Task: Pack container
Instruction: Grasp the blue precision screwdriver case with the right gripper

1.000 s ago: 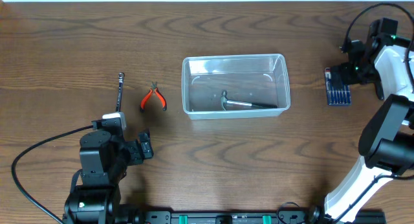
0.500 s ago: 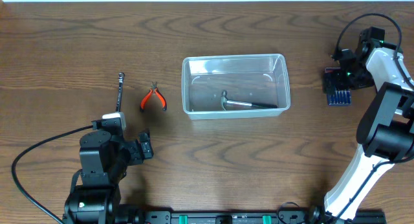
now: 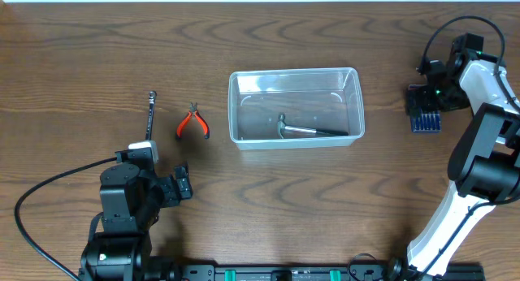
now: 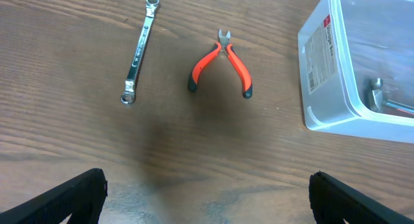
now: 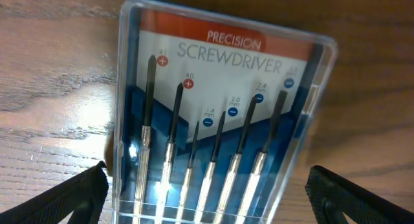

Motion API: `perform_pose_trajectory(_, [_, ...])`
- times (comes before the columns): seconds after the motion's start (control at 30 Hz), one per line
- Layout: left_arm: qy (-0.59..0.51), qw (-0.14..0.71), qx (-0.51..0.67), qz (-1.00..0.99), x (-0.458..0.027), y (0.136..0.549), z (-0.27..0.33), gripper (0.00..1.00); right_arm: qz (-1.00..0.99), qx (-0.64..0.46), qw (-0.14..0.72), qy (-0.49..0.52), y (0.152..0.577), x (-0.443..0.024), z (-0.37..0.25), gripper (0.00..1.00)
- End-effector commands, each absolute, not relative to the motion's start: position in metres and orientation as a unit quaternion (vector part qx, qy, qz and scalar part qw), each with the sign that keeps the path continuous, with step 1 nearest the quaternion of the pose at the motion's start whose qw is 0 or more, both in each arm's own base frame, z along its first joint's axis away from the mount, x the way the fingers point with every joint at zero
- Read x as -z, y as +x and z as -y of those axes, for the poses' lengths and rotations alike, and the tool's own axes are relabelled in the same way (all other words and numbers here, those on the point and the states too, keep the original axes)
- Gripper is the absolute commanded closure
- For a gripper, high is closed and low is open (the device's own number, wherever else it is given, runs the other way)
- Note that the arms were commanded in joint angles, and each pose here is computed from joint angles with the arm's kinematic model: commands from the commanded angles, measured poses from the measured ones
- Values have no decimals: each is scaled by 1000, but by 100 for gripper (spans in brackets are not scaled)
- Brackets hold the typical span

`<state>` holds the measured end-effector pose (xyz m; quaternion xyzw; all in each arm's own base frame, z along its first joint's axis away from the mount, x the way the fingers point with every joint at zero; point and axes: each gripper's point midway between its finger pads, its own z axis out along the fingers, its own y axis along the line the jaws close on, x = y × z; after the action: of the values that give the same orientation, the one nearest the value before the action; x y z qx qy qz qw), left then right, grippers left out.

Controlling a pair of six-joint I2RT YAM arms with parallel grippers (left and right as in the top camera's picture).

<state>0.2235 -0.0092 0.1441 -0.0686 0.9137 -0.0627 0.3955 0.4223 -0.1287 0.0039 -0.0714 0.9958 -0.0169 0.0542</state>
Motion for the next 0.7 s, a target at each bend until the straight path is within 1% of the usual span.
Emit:
perform_pose_trajectory(0.0, [-70,407,60,-909,-154,226,7,2,-998,7,47,-43,418,5,126,1])
perform_pose_trajectory(0.33, [-70,407,60,-909,-154,226,7,2,-999,7,51,-9,420,7,127,1])
perform_pose_trajectory(0.67, [-70,407,60,-909,-154,226,7,2,-1000,-10,28,0,413,27,121,1])
